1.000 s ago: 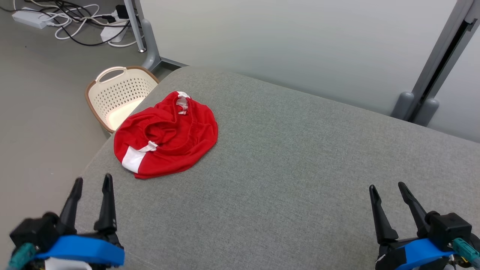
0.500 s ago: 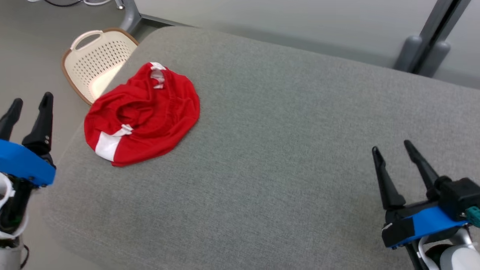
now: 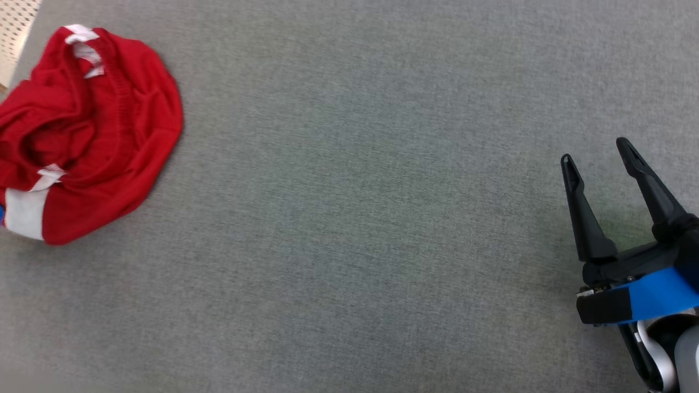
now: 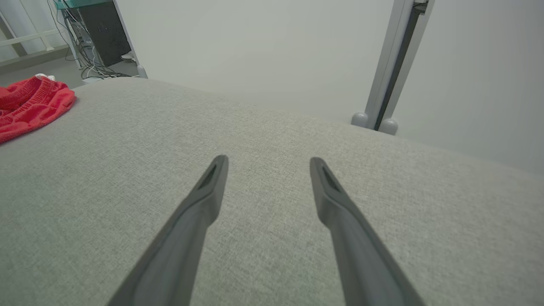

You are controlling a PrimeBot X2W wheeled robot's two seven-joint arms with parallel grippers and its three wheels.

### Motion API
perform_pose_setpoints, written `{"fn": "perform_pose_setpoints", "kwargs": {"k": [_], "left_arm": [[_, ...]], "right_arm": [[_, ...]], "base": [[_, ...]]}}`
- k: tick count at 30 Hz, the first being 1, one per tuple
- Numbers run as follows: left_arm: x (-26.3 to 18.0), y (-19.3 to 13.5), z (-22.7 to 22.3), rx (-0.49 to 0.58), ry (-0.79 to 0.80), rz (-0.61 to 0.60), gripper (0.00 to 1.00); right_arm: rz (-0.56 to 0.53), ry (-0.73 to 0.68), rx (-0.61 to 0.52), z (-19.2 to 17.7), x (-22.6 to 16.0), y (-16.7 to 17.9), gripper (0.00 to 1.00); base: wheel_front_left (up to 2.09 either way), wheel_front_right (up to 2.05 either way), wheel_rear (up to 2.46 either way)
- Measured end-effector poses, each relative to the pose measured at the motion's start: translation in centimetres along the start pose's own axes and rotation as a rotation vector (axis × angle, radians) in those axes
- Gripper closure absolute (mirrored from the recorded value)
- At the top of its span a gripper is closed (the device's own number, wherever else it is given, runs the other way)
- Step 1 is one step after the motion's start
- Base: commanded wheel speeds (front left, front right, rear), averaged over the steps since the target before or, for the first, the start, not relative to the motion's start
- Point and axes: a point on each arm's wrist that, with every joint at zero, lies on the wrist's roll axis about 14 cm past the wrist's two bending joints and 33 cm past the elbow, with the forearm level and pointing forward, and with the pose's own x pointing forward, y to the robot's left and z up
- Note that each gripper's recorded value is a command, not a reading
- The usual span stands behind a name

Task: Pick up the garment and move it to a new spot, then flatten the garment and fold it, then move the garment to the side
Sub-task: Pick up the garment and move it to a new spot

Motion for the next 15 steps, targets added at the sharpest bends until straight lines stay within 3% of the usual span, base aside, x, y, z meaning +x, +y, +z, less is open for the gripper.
{"fn": "perform_pose_setpoints", "kwargs": {"k": [8,12,13,14,15], "left_arm": [[4.8,0.8,-8.3,-0.021,0.250,0.085,0.00],[6.3,1.1,-9.8,-0.071,0.297,0.124,0.00],[6.4,1.3,-10.1,-0.063,0.321,0.131,0.15],[6.5,1.4,-10.2,-0.050,0.334,0.133,0.93],[6.6,1.5,-10.2,-0.047,0.341,0.137,1.00]], "right_arm": [[-0.080,0.070,-0.013,-2.8,-1.3,-3.6,0.00],[-0.114,0.086,-0.010,-3.4,-2.2,-4.6,0.00],[-0.123,0.083,-0.008,-3.4,-2.4,-4.8,0.00],[-0.134,0.079,-0.005,-3.3,-2.6,-5.0,0.00],[-0.142,0.076,-0.004,-3.1,-2.8,-5.1,0.00]], "base": [[0.00,0.00,0.00],[0.00,0.00,0.00],[0.00,0.00,0.00],[0.00,0.00,0.00],[0.00,0.00,0.00]]}}
